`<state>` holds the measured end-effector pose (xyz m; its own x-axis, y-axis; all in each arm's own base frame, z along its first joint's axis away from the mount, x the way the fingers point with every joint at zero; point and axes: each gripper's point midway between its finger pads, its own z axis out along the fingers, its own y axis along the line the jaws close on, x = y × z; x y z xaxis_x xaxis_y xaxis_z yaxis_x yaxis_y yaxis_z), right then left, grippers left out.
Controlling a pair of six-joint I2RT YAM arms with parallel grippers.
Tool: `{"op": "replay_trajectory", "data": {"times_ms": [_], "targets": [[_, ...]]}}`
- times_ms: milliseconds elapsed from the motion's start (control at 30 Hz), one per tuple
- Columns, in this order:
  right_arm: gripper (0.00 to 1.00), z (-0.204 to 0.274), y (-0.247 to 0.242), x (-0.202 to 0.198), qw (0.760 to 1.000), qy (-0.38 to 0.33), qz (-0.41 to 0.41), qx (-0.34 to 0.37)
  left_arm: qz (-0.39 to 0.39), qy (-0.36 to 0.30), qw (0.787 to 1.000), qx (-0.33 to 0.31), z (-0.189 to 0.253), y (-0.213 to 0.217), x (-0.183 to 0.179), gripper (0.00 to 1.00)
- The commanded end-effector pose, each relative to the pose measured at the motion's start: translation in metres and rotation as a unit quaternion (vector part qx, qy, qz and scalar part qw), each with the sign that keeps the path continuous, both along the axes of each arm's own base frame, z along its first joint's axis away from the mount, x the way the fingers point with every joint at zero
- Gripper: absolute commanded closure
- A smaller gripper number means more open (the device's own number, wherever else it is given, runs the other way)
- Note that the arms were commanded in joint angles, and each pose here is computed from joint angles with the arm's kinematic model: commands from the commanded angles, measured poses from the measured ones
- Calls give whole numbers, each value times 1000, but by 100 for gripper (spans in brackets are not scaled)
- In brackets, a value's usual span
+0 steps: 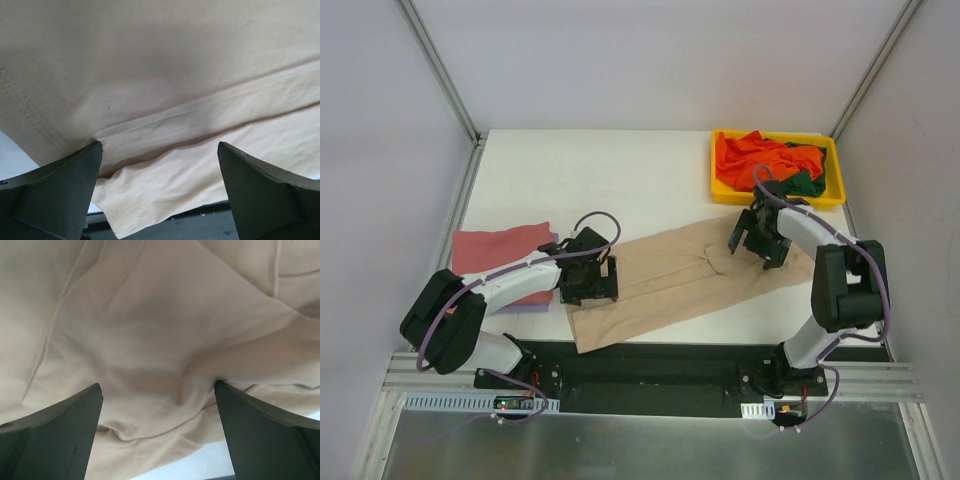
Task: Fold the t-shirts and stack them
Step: Rotate the tshirt 90 degrees
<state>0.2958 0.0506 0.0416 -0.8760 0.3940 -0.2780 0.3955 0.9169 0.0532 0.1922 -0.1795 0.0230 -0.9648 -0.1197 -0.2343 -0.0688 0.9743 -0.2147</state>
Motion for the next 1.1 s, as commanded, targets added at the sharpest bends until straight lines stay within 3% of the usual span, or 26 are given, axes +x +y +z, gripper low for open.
{"op": "replay_trajectory", "data": {"times_ms": [0, 133, 433, 533, 800, 900, 1067], "targets": [[4, 2, 22, 26, 1000, -3, 20, 14, 18, 38, 999, -11, 3, 13, -40, 1], [4, -7, 45, 30, 997, 20, 69, -4, 11, 15, 1000, 0, 12, 23, -40, 1], [4, -13, 154, 48, 970, 48, 239, 9, -3, -24, 1000, -2, 40, 19, -23, 1], [4, -10, 191, 51, 950, 50, 307, -3, -2, -65, 998, -10, 62, 15, -8, 1], [4, 4, 296, 78, 883, 9, 462, 81, 1, -112, 993, 25, 80, 22, 18, 1], [4, 6, 314, 88, 862, -4, 497, 103, 11, -105, 994, 39, 75, 27, 24, 1], [4, 19, 310, 105, 867, -36, 490, 83, 35, -66, 996, 49, 57, 37, 26, 1]]}}
